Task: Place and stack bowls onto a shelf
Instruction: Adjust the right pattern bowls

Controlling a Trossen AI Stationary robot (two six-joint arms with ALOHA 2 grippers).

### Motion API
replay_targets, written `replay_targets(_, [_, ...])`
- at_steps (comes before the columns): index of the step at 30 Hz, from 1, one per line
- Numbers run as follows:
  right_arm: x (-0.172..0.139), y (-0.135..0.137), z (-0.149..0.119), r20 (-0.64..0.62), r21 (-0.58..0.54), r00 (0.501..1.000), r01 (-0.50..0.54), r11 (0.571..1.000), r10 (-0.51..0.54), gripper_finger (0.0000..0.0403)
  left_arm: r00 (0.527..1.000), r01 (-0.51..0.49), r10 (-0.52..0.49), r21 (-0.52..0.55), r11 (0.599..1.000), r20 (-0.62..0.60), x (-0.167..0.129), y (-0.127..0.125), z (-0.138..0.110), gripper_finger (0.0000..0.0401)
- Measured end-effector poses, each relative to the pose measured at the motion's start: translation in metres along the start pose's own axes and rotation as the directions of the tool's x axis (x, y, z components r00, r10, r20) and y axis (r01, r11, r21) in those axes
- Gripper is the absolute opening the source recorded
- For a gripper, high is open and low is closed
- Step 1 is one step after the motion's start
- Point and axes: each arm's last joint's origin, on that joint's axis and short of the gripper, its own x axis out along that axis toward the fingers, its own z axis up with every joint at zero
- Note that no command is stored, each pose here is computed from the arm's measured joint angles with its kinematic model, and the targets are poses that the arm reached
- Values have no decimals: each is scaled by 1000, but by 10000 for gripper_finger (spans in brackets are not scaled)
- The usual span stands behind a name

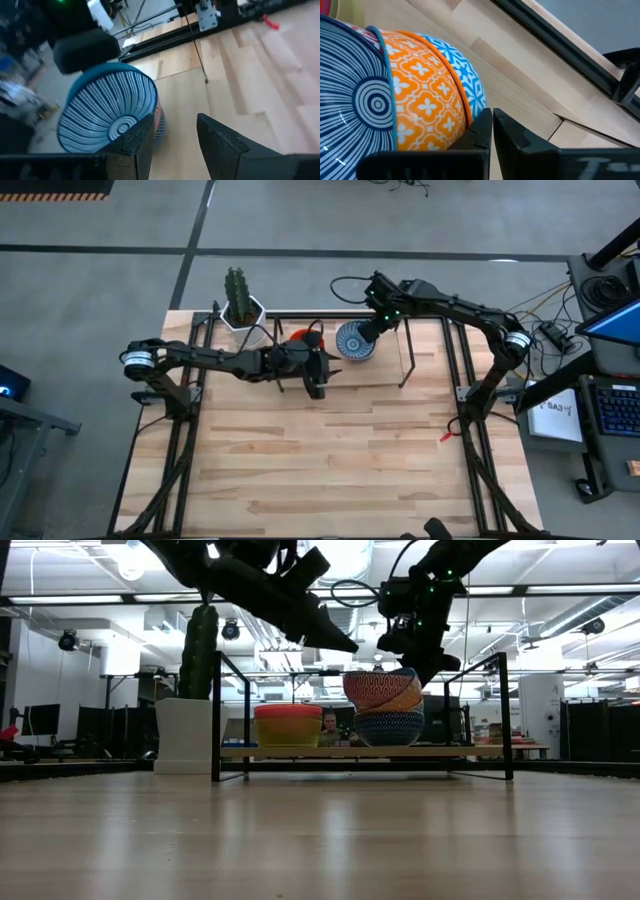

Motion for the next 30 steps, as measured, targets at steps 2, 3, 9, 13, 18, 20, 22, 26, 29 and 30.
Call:
replay_targets(2, [0, 0, 0, 1, -1, 1000, 0, 1000, 0, 9, 1000, -13, 13, 65, 998, -3, 0, 1, 0, 130])
replay_targets(3, [0, 0, 0, 1, -2, 1000, 0, 1000, 0, 9, 1000, -19, 20, 91, 996, -4, -1, 1, 0, 131])
replay_targets(9, [0, 0, 0, 2, -3, 1000, 2, 1000, -2, 9, 999, -48, 48, 186, 981, 5, 2, 8, -2, 153])
replay_targets(13, [0, 0, 0, 5, -3, 1000, 1, 1000, -1, 9, 997, -74, 76, 190, 979, -2, 10, 15, -9, 169])
replay_targets(18, [0, 0, 1, 7, -3, 1000, 1, 1000, -1, 9, 1000, -25, 27, 202, 979, -7, 21, 17, -20, 171])
replay_targets(20, [0, 0, 1, 7, -3, 1000, 1, 1000, -1, 9, 1000, -22, 25, 221, 975, -12, 23, 16, -23, 171])
replay_targets(22, [0, 0, 1, 7, -3, 1000, 1, 1000, 0, 9, 1000, -22, 26, 238, 971, -14, 24, 17, -24, 171])
replay_targets(26, [0, 0, 1, 7, -3, 1000, -1, 1000, 1, 9, 999, -25, 33, 257, 966, -26, 25, 20, -27, 168])
replay_targets(29, [0, 1, 0, 5, -3, 1000, -14, 1000, 15, 9, 998, -27, 39, 261, 965, -41, 27, 28, -22, 164])
replay_targets(30, [0, 1, 0, 4, -3, 1000, -18, 1000, 18, 9, 998, -25, 38, 261, 965, -43, 29, 31, -19, 163])
